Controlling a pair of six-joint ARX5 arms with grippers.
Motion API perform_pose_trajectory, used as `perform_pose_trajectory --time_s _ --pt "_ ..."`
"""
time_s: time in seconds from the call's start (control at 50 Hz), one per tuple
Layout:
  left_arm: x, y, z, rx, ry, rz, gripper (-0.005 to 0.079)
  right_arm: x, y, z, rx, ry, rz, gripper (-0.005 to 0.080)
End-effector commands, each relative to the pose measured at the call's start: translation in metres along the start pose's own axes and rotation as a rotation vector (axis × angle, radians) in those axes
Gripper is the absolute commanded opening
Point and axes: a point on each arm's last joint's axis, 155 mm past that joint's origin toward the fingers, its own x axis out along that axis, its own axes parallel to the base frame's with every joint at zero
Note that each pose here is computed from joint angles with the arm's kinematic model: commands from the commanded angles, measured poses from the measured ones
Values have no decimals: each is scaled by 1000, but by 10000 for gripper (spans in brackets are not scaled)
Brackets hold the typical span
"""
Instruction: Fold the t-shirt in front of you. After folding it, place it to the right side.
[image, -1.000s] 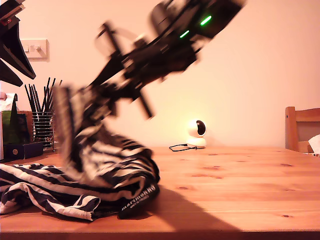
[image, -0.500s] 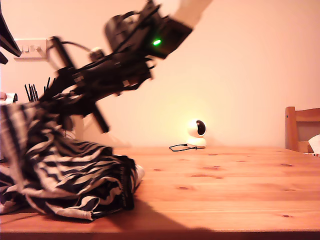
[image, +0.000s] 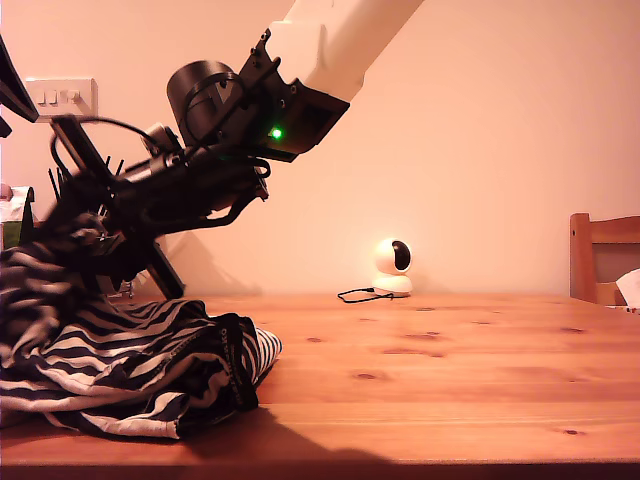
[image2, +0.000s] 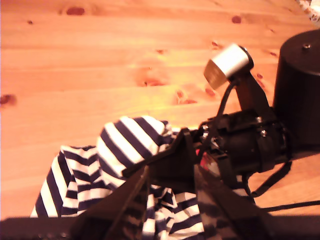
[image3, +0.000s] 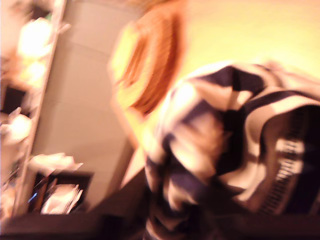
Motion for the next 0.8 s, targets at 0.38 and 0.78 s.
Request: perform_pose_trajectory --time_s 0.38,0.78 --pt "4 2 -5 3 21 0 251 -24 -5 3 -9 119 -27 288" --pt "55 23 -41 -56 206 -3 172 -68 -63 -13 -45 240 -228 158"
